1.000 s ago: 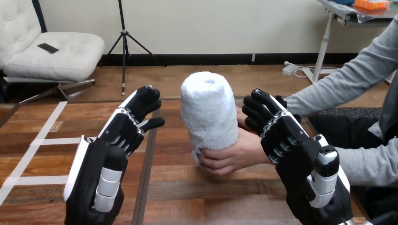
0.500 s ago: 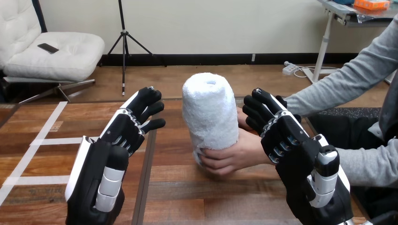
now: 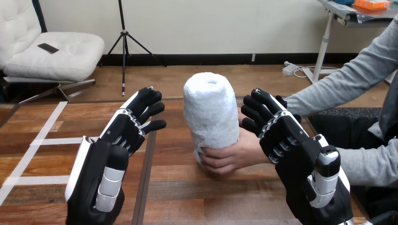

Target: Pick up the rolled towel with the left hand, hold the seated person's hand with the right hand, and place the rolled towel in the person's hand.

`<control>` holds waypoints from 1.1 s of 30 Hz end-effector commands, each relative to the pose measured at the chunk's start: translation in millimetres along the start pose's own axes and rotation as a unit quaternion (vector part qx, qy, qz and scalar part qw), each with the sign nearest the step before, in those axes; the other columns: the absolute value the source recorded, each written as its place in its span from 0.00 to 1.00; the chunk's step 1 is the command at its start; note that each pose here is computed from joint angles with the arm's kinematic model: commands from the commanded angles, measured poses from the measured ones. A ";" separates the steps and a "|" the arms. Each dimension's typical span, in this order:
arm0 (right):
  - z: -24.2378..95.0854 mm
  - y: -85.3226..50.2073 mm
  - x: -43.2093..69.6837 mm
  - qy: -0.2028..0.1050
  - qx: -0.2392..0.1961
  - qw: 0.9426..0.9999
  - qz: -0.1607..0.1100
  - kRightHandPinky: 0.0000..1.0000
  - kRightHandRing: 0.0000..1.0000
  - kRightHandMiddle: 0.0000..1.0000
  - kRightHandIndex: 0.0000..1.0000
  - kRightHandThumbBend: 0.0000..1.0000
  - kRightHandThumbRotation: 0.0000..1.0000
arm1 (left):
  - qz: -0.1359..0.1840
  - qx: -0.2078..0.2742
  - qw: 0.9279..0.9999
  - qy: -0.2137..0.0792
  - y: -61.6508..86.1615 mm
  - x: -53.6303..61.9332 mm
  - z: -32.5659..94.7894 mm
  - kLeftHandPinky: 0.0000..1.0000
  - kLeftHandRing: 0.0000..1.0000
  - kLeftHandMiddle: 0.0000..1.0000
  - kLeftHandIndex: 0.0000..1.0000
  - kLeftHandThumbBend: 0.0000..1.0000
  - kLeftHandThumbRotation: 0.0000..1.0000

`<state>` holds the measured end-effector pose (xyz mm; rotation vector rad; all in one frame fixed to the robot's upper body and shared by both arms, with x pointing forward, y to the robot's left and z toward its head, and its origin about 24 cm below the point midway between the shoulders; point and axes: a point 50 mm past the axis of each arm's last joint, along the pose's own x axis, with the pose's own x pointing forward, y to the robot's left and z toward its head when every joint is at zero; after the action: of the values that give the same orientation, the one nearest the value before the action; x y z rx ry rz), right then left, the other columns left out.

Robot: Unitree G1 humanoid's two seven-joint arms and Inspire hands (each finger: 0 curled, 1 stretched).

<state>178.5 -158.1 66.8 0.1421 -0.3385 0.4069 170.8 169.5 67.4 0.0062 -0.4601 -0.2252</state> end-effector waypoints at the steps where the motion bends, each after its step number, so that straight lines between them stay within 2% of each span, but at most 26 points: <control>1: 7.7 -2.7 12.8 -0.031 -0.010 0.999 0.012 0.95 0.94 0.93 0.92 1.00 1.00 | 0.003 -0.006 0.999 -0.037 -2.8 8.3 9.4 0.77 0.86 0.88 0.87 0.79 0.98; 16: 8.8 -3.3 10.9 -0.026 -0.019 0.999 0.021 0.93 0.94 0.93 0.91 1.00 1.00 | -0.005 -0.049 0.998 -0.047 -2.0 7.6 8.7 0.77 0.88 0.89 0.89 0.76 0.92; 33: 8.7 -2.7 10.7 -0.025 -0.019 0.999 0.023 0.92 0.92 0.91 0.90 1.00 1.00 | -0.007 -0.041 0.998 -0.046 -0.9 7.0 10.0 0.75 0.88 0.88 0.88 0.77 0.91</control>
<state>178.0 -158.5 66.8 0.1254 -0.3372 0.4328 169.9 170.4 68.0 -0.0780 -0.4780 -0.2510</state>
